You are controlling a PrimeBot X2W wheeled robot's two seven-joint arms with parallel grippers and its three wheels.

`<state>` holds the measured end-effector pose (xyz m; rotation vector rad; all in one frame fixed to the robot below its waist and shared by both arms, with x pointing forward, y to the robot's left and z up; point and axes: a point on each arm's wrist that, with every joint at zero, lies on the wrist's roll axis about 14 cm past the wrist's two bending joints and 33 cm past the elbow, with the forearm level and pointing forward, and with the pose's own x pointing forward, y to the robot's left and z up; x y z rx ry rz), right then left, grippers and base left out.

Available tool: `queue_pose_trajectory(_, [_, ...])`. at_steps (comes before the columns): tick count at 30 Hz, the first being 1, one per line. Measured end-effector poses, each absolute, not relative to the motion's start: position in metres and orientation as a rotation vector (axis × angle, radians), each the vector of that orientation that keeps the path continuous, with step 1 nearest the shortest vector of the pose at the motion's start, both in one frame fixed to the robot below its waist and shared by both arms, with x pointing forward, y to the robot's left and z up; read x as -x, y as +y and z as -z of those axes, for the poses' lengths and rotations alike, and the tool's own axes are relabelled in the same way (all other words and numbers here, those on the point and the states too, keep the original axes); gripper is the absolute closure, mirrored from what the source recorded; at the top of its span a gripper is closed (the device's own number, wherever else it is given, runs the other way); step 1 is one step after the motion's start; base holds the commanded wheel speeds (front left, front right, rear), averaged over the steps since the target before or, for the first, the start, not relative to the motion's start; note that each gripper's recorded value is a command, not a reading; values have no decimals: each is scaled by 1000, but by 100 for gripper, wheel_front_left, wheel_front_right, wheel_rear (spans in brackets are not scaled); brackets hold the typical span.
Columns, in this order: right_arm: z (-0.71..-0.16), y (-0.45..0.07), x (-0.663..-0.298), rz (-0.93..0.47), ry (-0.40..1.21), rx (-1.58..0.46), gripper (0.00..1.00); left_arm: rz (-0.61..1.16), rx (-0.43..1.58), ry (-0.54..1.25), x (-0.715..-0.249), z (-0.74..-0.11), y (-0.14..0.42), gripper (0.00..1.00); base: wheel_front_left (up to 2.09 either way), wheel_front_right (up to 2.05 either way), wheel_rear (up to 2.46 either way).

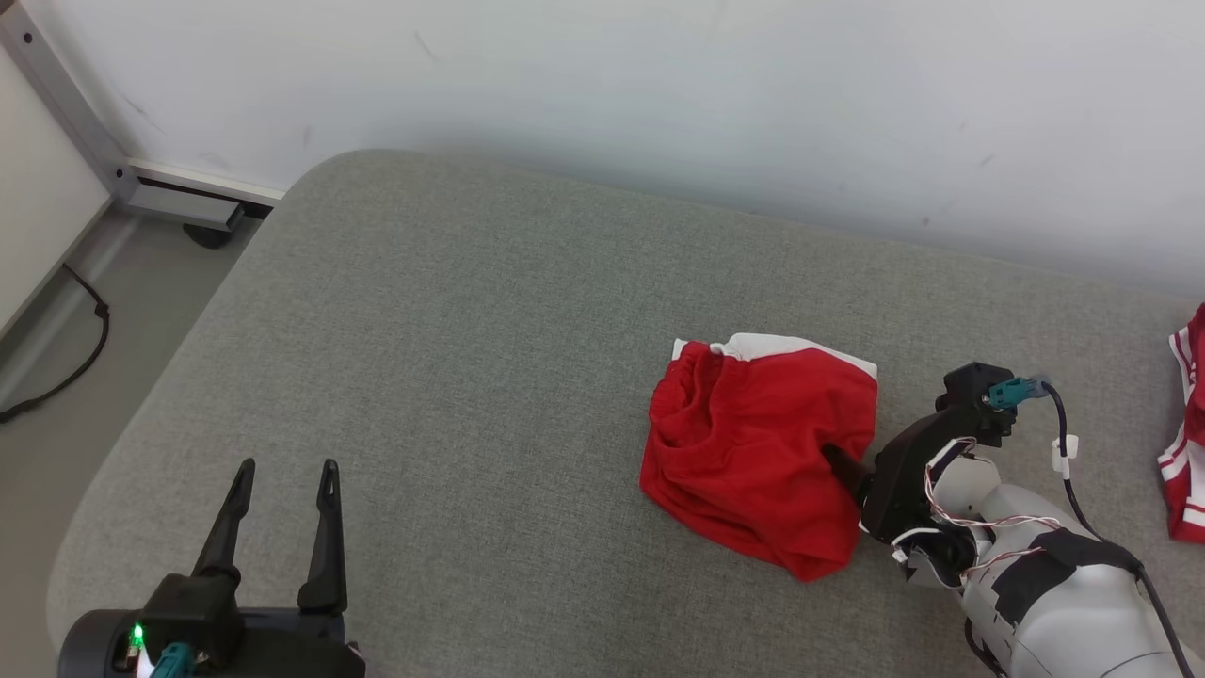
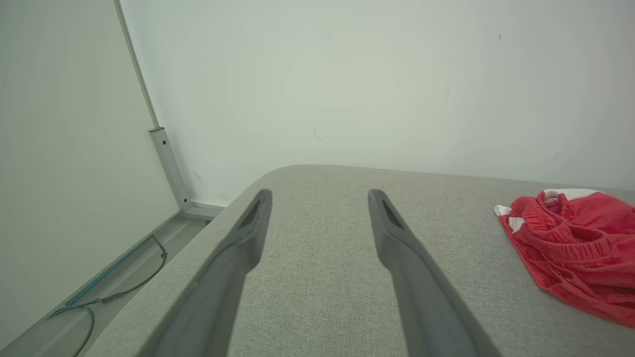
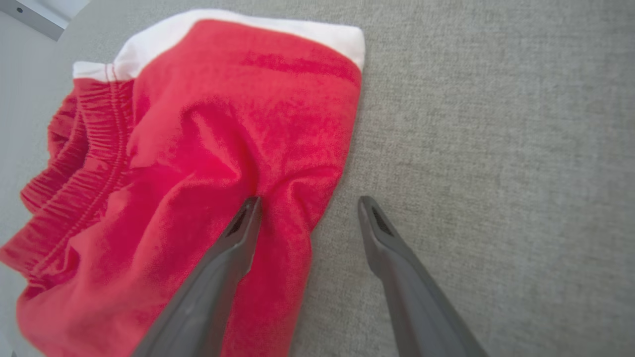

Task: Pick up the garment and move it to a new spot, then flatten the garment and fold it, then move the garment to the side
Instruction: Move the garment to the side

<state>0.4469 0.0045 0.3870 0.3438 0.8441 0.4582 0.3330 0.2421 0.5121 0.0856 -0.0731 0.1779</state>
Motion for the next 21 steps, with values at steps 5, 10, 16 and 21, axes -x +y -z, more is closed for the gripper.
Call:
queue_pose_trajectory(5, [-386,9,-446,-464,858,-351,100,-186,-87,-71,-333,-512,244,0,0,0,0])
queue_pose_trajectory(10, [-388,10,-448,-472,845,-354,100,-179,-82,-66,-335,-510,242,0,0,0,0])
queue_pose_trajectory(16, [-396,4,-456,-475,795,-342,100,-175,-79,-68,-339,-510,241,0,0,0,0])
queue_pose_trajectory(21, [-408,-10,-465,-475,741,-304,100,-157,-88,-71,-344,-511,239,0,0,0,0])
